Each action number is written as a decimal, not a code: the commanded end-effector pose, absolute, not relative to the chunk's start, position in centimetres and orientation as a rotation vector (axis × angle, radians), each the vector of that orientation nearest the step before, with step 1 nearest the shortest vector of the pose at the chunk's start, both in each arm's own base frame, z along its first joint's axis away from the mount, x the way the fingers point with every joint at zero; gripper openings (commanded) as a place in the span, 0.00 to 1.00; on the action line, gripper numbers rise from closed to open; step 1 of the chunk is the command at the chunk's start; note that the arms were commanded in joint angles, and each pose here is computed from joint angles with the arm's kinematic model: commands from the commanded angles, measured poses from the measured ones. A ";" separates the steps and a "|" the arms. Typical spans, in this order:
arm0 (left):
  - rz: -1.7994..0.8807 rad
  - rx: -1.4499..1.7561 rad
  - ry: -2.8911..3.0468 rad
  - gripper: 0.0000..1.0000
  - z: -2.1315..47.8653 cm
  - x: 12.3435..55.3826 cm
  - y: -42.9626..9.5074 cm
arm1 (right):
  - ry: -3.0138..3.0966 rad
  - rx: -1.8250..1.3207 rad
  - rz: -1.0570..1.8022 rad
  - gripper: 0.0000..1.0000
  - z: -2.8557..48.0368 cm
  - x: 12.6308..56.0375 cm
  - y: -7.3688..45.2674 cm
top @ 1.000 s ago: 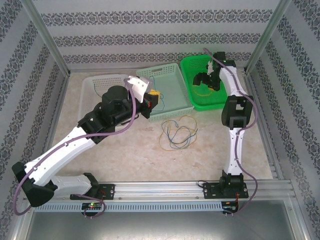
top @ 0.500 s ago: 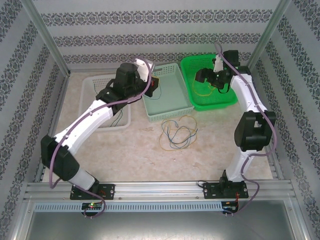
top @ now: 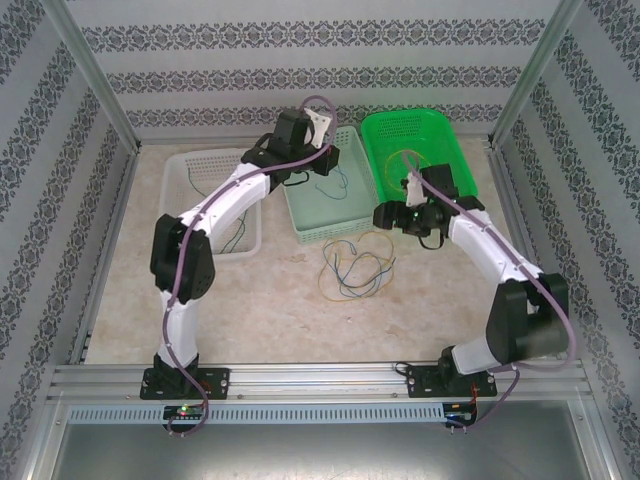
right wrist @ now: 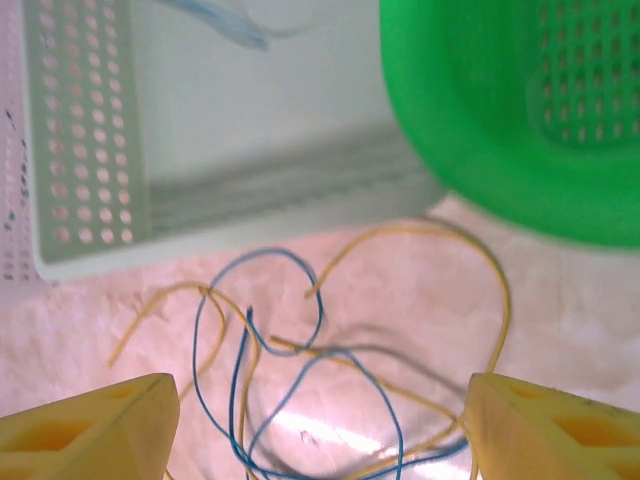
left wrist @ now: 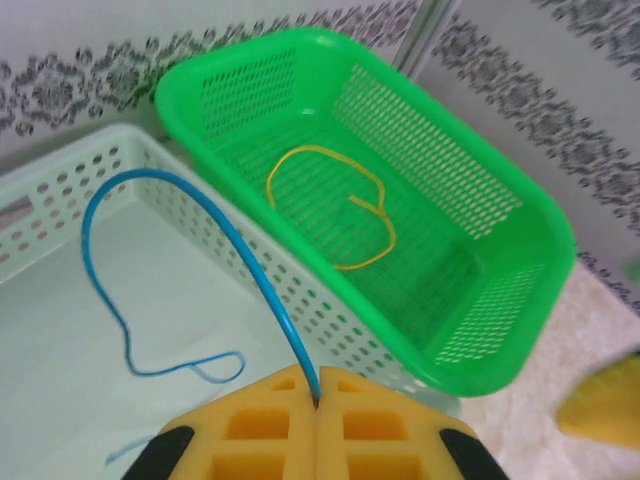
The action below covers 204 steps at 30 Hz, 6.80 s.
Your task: Untangle the cables
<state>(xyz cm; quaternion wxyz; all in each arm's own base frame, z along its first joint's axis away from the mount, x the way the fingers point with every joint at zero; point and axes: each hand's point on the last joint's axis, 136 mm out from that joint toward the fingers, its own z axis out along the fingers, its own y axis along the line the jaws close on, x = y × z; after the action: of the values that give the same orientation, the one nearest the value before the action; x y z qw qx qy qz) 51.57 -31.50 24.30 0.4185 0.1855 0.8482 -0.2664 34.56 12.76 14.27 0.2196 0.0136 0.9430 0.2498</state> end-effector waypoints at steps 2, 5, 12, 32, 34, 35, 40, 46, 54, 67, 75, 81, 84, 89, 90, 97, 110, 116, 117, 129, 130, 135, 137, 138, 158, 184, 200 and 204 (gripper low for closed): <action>-0.598 0.386 2.287 0.18 21.9 53.1 -30.2 | 2.634 0.106 0.583 0.75 12.0 32.1 11.9; -0.606 0.371 2.358 0.29 20.0 53.0 -30.4 | 2.661 0.181 0.531 0.73 10.2 30.8 10.8; -0.666 0.364 2.353 1.00 20.6 50.8 -30.4 | 2.726 0.243 0.574 0.66 7.1 30.3 11.4; -0.630 0.381 2.236 1.00 23.7 42.4 -28.4 | 2.813 0.291 0.409 0.43 2.4 32.5 10.7; -0.635 0.384 2.248 1.00 23.1 41.5 -28.3 | 2.808 0.291 0.388 0.40 2.3 32.7 10.6; -0.634 0.383 2.256 1.00 22.8 41.1 -28.2 | 2.807 0.290 0.381 0.39 2.2 32.7 10.6; -0.622 0.370 2.299 1.00 20.8 39.6 -27.4 | 2.806 0.257 0.356 0.35 2.6 33.0 10.7; -0.619 0.345 2.350 1.00 18.8 38.5 -26.7 | 2.807 0.236 0.320 0.04 3.2 31.9 10.4; -0.656 0.331 2.369 1.00 17.9 37.7 -27.1 | 2.745 0.225 0.301 0.01 5.9 29.9 10.9; -0.767 0.386 2.276 1.00 18.6 35.0 -28.6 | 2.329 0.051 0.095 0.00 18.1 29.9 10.4; -0.898 0.666 2.119 1.00 20.9 31.7 -33.4 | 2.090 0.000 0.377 0.00 25.1 28.7 12.5; -1.007 0.852 2.034 1.00 21.7 29.3 -37.5 | 2.005 -0.029 0.455 0.00 27.8 28.1 13.2; -1.025 0.893 2.024 0.99 21.4 28.7 -38.6 | 1.977 -0.037 0.492 0.00 28.8 27.8 13.5; -1.080 0.956 2.022 0.93 20.5 27.8 -40.4 | 1.946 0.001 0.510 0.00 29.7 27.7 13.1; -1.078 0.966 2.028 0.90 20.2 27.7 -40.6 | 1.939 0.027 0.507 0.00 29.8 27.7 12.8; -1.041 0.944 2.142 0.69 16.7 27.5 -40.2 | 1.820 0.310 0.599 0.00 30.6 27.7 9.4; -1.063 0.842 2.195 0.17 14.6 27.3 -39.5 | 1.595 0.674 0.924 0.00 30.2 28.4 7.1; -1.085 0.845 2.220 0.09 13.4 26.8 -39.6 | 1.457 0.792 0.998 0.00 31.0 27.7 5.5; -1.093 0.847 2.224 0.09 13.2 26.7 -39.7 | 1.435 0.815 1.010 0.00 31.0 27.6 5.2; -1.101 0.873 2.357 0.10 9.4 25.2 -40.9 | 1.228 0.960 1.182 0.00 31.5 27.8 4.1; -1.096 0.873 2.382 0.10 8.9 25.3 -40.9 | 1.217 0.959 1.191 0.00 31.9 27.7 4.1; -1.083 0.925 2.460 0.11 7.3 24.8 -41.5 | 1.201 0.926 1.204 0.00 33.4 27.3 4.2; -1.064 0.943 2.477 0.16 7.1 24.7 -41.5 | 1.198 0.924 1.201 0.00 33.5 27.2 4.1; -1.053 0.949 2.477 0.20 7.1 24.8 -41.5 | 1.199 0.922 1.199 0.00 33.5 27.2 4.1; -0.601 0.817 2.348 1.00 12.4 26.8 -34.0 | 1.682 0.285 0.554 0.00 39.5 26.1 6.0; -0.718 0.964 1.952 1.00 21.8 25.5 -33.2 | 1.828 0.078 0.618 0.00 37.5 27.9 10.2; -0.945 1.142 1.963 1.00 19.9 27.1 -39.5 | 1.700 0.062 0.660 0.00 41.4 26.5 9.9; -1.031 1.184 1.924 0.98 20.6 26.6 -40.7 | 1.719 0.037 0.702 0.00 41.4 26.6 10.8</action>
<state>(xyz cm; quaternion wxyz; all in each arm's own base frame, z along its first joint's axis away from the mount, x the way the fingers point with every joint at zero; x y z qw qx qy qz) 26.67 -39.07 17.83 0.3067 0.4359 0.7718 -0.3468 26.77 9.90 39.77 0.5920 0.0293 0.7559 0.2782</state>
